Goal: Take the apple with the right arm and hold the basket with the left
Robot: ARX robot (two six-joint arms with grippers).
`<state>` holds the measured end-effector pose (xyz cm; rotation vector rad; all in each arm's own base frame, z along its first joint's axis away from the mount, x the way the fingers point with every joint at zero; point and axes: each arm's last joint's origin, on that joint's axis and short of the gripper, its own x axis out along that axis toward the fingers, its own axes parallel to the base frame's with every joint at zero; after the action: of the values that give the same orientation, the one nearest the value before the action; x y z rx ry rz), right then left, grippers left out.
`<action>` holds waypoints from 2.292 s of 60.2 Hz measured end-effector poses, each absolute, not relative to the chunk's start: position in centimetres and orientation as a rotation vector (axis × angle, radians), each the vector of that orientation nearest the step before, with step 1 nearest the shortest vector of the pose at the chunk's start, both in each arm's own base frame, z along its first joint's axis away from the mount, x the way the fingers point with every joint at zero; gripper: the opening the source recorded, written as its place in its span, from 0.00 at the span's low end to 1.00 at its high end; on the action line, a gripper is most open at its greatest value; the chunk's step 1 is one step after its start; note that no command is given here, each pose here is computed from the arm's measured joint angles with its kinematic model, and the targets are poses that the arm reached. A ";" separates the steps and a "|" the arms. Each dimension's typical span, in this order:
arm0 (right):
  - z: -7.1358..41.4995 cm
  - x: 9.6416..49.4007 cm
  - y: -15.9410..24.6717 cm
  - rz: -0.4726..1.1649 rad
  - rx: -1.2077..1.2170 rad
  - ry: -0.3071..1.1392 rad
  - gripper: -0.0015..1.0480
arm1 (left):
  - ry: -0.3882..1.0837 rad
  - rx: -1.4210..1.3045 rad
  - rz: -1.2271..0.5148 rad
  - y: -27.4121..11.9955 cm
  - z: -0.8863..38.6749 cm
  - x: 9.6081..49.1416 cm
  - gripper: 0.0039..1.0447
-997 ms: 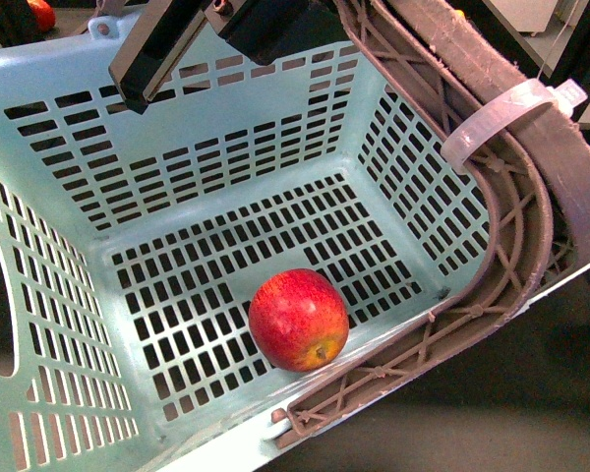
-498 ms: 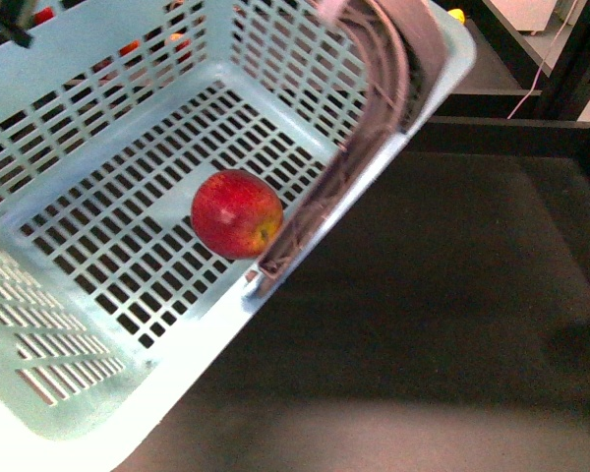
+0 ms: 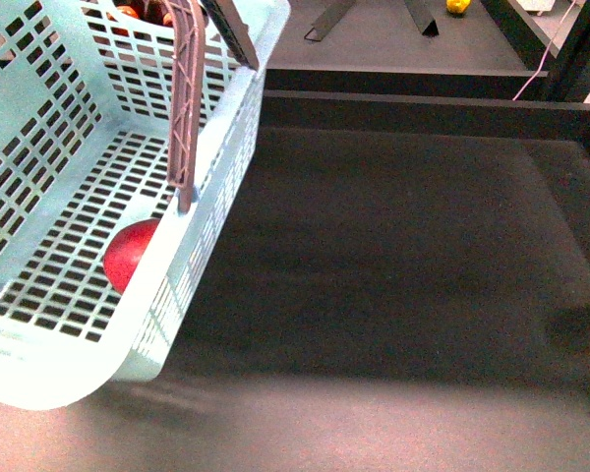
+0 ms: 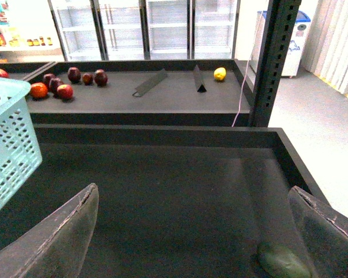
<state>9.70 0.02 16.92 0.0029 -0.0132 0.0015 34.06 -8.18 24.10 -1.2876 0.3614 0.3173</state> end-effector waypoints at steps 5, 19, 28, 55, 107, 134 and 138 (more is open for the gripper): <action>16.9 9.7 0.0 0.002 0.003 -0.013 0.92 | 0.356 -1.328 0.389 -7.0 22.8 35.9 0.14; 16.9 9.7 0.0 0.002 0.003 -0.013 0.92 | 0.357 -1.392 0.503 -5.8 20.4 36.7 0.14; 16.9 9.7 0.0 0.001 0.003 -0.013 0.92 | 0.381 -1.413 0.578 -4.8 18.4 35.7 0.14; 16.9 9.7 0.0 0.001 0.003 -0.013 0.92 | 0.447 -1.377 0.680 -3.3 14.8 33.6 0.14; 16.9 9.7 0.0 0.002 0.003 -0.014 0.92 | 0.453 -1.396 0.584 -4.5 18.0 31.3 0.87; 16.9 9.7 0.0 0.002 0.003 -0.014 0.92 | 0.288 -1.016 0.167 -4.7 21.7 26.4 0.75; 16.9 9.7 0.0 0.002 0.003 -0.014 0.92 | 0.147 -0.698 0.039 -4.1 21.0 24.8 0.63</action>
<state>9.69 0.02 16.93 0.0029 -0.0135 0.0015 24.81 -4.07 21.02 -0.6979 0.1469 0.0391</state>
